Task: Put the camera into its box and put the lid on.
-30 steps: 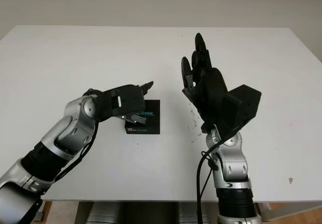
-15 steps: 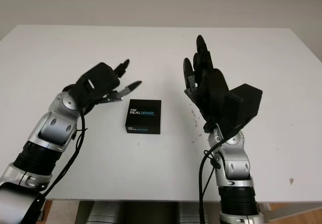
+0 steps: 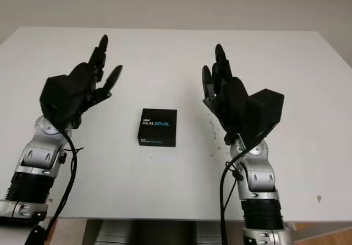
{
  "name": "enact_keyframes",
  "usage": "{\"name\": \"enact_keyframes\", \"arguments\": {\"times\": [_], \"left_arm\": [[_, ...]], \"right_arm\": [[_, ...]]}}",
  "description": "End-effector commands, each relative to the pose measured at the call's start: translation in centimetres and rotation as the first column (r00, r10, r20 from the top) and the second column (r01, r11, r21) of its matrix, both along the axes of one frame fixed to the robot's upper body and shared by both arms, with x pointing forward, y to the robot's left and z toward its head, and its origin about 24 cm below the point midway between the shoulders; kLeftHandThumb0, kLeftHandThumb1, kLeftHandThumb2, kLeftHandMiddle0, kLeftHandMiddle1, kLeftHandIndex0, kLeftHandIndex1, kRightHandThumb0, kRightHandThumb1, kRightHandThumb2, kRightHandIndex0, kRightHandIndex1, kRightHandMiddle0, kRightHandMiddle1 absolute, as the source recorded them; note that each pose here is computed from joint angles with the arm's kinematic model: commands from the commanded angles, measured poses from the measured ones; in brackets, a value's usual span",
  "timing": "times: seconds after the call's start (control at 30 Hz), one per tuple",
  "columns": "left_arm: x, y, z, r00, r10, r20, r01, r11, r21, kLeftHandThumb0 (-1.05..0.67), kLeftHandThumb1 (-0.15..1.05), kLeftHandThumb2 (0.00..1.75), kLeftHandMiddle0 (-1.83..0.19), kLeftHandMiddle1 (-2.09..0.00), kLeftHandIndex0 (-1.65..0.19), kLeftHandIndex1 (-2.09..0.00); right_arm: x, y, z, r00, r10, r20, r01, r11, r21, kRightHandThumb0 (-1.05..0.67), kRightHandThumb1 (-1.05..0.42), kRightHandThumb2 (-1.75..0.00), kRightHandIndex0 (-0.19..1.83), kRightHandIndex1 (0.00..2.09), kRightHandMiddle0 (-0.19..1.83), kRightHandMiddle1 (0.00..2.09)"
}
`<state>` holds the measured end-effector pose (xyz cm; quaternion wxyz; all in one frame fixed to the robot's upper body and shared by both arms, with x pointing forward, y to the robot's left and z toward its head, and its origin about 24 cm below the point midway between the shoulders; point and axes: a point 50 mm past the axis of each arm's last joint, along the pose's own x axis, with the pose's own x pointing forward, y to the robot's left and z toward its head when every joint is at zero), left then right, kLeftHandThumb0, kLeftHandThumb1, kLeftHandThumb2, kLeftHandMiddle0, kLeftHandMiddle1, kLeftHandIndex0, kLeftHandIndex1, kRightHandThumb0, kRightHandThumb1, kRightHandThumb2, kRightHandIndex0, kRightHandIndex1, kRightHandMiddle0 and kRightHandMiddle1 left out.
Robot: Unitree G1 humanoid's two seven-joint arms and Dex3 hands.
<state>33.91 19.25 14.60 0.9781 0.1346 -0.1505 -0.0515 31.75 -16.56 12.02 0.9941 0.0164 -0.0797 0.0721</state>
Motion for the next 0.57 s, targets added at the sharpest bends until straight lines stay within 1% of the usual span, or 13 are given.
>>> {"name": "enact_keyframes", "arguments": {"times": [0.0, 0.07, 0.17, 0.23, 0.43, 0.53], "left_arm": [[-0.4, 0.7, -0.9, 1.0, 0.011, 0.013, -0.01, 0.995, -0.098, -0.81, 1.05, 0.53, 0.19, 0.0, 0.19, 0.0], [-0.8, 1.2, -1.3, 0.999, 0.017, 0.042, -0.011, 0.991, -0.131, -0.82, 1.05, 0.5, 0.19, 0.0, 0.19, 0.0], [-1.3, 1.8, -1.7, 0.995, 0.041, 0.089, -0.025, 0.985, -0.168, -0.8, 1.05, 0.53, 0.19, 0.0, 0.19, 0.0], [-1.4, 2.0, -1.8, 0.993, 0.053, 0.104, -0.033, 0.981, -0.192, -0.79, 1.05, 0.55, 0.19, 0.0, 0.19, 0.0], [-1.7, 2.3, -2.1, 0.991, 0.082, 0.109, -0.053, 0.968, -0.244, -0.8, 1.05, 0.57, 0.19, 0.0, 0.19, 0.0], [-1.8, 2.4, -2.2, 0.991, 0.084, 0.107, -0.055, 0.967, -0.249, -0.8, 1.05, 0.56, 0.19, 0.0, 0.19, 0.0]], "right_arm": [[0.2, -0.1, 0.4, 1.0, -0.01, 0.021, 0.01, 1.0, 0.003, -0.72, -1.05, -0.65, -0.19, 0.0, -0.19, 0.0], [0.2, -0.1, 0.4, 1.0, -0.006, 0.019, 0.006, 1.0, 0.007, -0.72, -1.05, -0.65, -0.19, 0.0, -0.19, 0.0], [0.3, -0.1, 0.3, 1.0, -0.001, 0.008, 0.001, 1.0, 0.023, -0.7, -1.05, -0.67, -0.19, 0.0, -0.19, 0.0], [0.3, 0.0, 0.3, 1.0, -0.003, 0.006, 0.003, 1.0, 0.025, -0.69, -1.05, -0.68, -0.19, 0.0, -0.19, 0.0], [0.2, 0.0, 0.4, 1.0, -0.008, 0.01, 0.007, 0.999, 0.035, -0.7, -1.05, -0.7, -0.19, 0.0, -0.19, 0.0], [0.1, 0.0, 0.4, 1.0, -0.006, 0.011, 0.005, 0.999, 0.036, -0.7, -1.05, -0.7, -0.19, 0.0, -0.19, 0.0]]}}
